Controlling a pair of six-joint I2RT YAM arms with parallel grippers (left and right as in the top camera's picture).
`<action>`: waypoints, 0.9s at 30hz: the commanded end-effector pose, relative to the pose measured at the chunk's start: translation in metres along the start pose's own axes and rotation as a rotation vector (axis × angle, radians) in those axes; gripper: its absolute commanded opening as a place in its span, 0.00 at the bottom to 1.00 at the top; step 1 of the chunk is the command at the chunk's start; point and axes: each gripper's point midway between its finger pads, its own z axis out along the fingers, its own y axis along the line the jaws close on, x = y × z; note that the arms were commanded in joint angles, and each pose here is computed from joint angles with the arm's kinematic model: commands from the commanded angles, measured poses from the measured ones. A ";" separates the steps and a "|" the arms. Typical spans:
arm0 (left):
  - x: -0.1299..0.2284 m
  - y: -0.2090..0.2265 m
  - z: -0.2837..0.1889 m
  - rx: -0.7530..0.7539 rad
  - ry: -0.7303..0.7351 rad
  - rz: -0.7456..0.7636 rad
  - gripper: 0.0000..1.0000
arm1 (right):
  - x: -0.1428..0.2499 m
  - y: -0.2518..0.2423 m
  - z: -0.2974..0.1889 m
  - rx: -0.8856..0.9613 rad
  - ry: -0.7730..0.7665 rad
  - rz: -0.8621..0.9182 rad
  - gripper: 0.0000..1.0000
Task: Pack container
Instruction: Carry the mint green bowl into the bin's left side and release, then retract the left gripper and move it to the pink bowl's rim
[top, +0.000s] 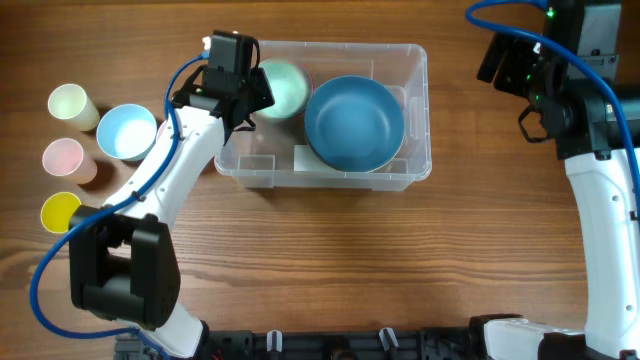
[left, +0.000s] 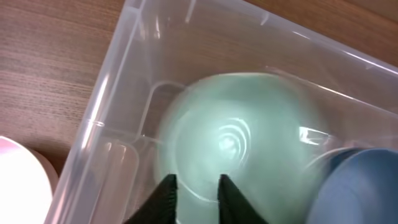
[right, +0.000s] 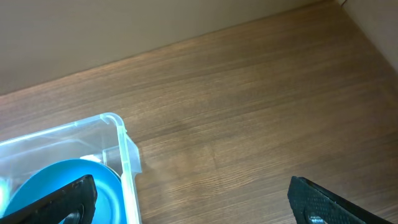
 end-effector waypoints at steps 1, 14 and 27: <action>-0.005 -0.002 -0.001 -0.006 -0.012 0.009 0.45 | -0.004 -0.001 0.001 0.012 -0.009 0.006 1.00; -0.038 0.054 -0.119 -0.207 -0.202 -0.187 0.44 | -0.004 -0.001 0.001 0.012 -0.009 0.006 1.00; 0.046 0.162 -0.137 -0.153 0.138 -0.495 0.57 | -0.004 -0.001 0.001 0.012 -0.009 0.006 1.00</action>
